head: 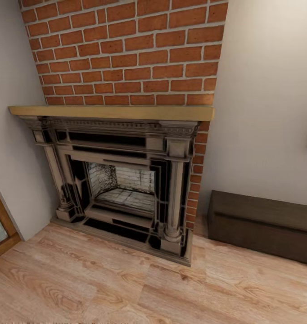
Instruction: Turn on the radio receiver that's on the table in the living room.
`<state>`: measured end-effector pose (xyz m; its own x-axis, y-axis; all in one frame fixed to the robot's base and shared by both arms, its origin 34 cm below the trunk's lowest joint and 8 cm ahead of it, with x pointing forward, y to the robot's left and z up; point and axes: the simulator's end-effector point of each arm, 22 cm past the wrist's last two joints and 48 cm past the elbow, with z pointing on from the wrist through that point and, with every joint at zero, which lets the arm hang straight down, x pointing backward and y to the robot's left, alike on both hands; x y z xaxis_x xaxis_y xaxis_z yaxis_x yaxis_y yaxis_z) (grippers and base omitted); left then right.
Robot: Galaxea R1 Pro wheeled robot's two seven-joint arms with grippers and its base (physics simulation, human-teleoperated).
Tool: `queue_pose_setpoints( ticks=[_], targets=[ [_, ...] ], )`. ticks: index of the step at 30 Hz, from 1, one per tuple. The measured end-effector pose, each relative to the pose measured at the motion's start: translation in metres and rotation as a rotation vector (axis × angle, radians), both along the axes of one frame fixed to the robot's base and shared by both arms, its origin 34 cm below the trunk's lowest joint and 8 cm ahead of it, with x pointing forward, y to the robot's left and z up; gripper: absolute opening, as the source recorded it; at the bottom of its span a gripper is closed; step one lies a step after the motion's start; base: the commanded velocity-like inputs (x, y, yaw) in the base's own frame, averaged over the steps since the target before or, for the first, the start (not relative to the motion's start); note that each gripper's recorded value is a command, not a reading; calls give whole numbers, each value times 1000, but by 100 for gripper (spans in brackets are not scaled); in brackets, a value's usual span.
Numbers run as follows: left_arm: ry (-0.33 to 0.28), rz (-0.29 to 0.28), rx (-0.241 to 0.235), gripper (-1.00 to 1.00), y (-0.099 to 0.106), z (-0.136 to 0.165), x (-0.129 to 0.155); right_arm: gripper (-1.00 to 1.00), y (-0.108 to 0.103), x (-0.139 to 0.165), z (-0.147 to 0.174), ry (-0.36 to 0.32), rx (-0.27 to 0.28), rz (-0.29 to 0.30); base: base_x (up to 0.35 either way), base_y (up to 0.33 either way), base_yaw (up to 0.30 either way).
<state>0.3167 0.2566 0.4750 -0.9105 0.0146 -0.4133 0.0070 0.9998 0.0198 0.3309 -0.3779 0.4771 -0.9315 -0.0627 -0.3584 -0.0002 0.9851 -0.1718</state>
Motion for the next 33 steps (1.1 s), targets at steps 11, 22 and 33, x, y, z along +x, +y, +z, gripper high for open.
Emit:
queue_pose_setpoints(
  ticks=[11, 22, 33],
  targets=[
    [-92, 26, 36, 100, 17, 29, 58, 100, -50, 19, 18, -56, -88, -14, 0, 0, 281],
    [-124, 28, 26, 100, 10, 34, 66, 100, -48, 17, 17, -53, -87, -10, 0, 0, 300],
    [-195, 89, 70, 100, 53, 34, 59, 100, -47, 17, 17, -52, -88, -4, 0, 0, 300]
  ],
)
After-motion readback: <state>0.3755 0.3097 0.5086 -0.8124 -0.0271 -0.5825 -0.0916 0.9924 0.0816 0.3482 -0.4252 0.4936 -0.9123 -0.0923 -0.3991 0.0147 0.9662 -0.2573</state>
